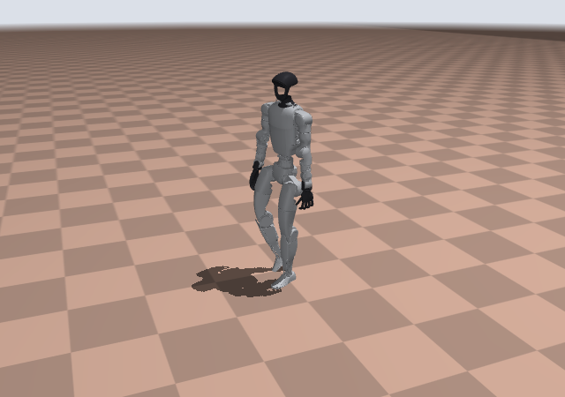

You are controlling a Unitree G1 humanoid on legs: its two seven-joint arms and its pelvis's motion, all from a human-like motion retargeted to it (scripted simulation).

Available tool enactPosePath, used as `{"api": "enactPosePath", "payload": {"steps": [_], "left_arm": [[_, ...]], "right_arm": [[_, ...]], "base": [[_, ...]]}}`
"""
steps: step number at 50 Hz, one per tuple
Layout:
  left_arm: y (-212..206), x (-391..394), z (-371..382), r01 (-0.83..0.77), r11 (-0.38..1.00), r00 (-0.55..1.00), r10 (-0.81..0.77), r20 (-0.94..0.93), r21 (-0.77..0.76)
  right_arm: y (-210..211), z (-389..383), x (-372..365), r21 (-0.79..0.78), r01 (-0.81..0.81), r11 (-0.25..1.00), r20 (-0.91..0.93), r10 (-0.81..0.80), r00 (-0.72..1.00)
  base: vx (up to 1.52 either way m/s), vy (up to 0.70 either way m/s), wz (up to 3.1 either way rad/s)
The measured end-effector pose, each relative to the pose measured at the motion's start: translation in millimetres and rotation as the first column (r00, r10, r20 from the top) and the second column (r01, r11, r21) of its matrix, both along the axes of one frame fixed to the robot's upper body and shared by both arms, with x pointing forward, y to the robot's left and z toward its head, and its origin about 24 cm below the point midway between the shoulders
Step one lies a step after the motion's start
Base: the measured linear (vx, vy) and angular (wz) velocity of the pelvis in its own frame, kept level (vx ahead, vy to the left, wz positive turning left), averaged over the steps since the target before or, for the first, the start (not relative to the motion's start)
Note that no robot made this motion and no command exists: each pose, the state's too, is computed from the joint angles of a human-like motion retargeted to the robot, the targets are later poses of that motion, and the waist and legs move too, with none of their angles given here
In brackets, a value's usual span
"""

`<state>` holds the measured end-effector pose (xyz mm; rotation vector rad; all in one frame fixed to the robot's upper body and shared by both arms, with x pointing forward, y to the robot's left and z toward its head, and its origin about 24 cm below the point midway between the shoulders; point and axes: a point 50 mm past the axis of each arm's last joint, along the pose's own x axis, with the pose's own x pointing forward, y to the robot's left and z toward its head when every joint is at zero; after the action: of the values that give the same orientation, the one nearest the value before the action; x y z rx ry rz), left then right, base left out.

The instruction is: In place motions

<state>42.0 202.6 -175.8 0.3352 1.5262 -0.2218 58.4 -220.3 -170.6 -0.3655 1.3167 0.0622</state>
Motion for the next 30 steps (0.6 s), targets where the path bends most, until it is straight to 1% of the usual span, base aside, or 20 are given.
{"api": "enactPosePath", "payload": {"steps": [3, 7, 10, 13, 15, 19, 22, 26, 30], "left_arm": [[-14, 53, 6, 0.012, 0.998, 0.989, -0.002, 0.151, -0.067], [-29, 131, 29, 0.041, 0.994, 0.928, 0.001, 0.372, -0.105], [-39, 190, 59, 0.063, 0.989, 0.834, 0.020, 0.552, -0.132], [-47, 226, 84, 0.086, 0.982, 0.755, 0.045, 0.654, -0.167], [-53, 243, 99, 0.098, 0.977, 0.707, 0.066, 0.704, -0.191], [-58, 257, 113, 0.100, 0.967, 0.657, 0.112, 0.746, -0.233], [-57, 256, 111, 0.103, 0.964, 0.660, 0.117, 0.742, -0.244], [-52, 238, 96, 0.094, 0.971, 0.702, 0.091, 0.707, -0.219], [-47, 204, 69, 0.056, 0.979, 0.790, 0.077, 0.609, -0.196]], "right_arm": [[-11, 0, -27, -0.046, 0.104, 0.994, -0.049, -0.106, 0.993], [-17, 2, -79, -0.031, 0.198, 0.980, -0.228, -0.200, 0.953], [-17, 8, -125, 0.010, 0.255, 0.967, -0.409, -0.228, 0.884], [-15, 15, -156, 0.013, 0.282, 0.959, -0.522, -0.233, 0.820], [-15, 21, -177, -0.017, 0.292, 0.956, -0.581, -0.247, 0.775], [-16, 29, -198, -0.079, 0.322, 0.943, -0.643, -0.295, 0.707], [-11, 27, -195, -0.056, 0.362, 0.931, -0.638, -0.312, 0.704], [-6, 18, -173, 0.012, 0.370, 0.929, -0.571, -0.297, 0.765], [-5, 7, -135, 0.076, 0.290, 0.954, -0.465, -0.223, 0.857]], "base": [[-0.13, 0.11, 0.07], [-0.02, 0.38, 0.64], [0.03, 0.17, 0.58], [0.03, 0.08, 0.40], [0.06, 0.10, 0.31], [0.04, 0.07, 0.13], [0.02, -0.02, -0.08], [0.10, -0.07, -0.47], [0.06, -0.15, -0.66]]}}
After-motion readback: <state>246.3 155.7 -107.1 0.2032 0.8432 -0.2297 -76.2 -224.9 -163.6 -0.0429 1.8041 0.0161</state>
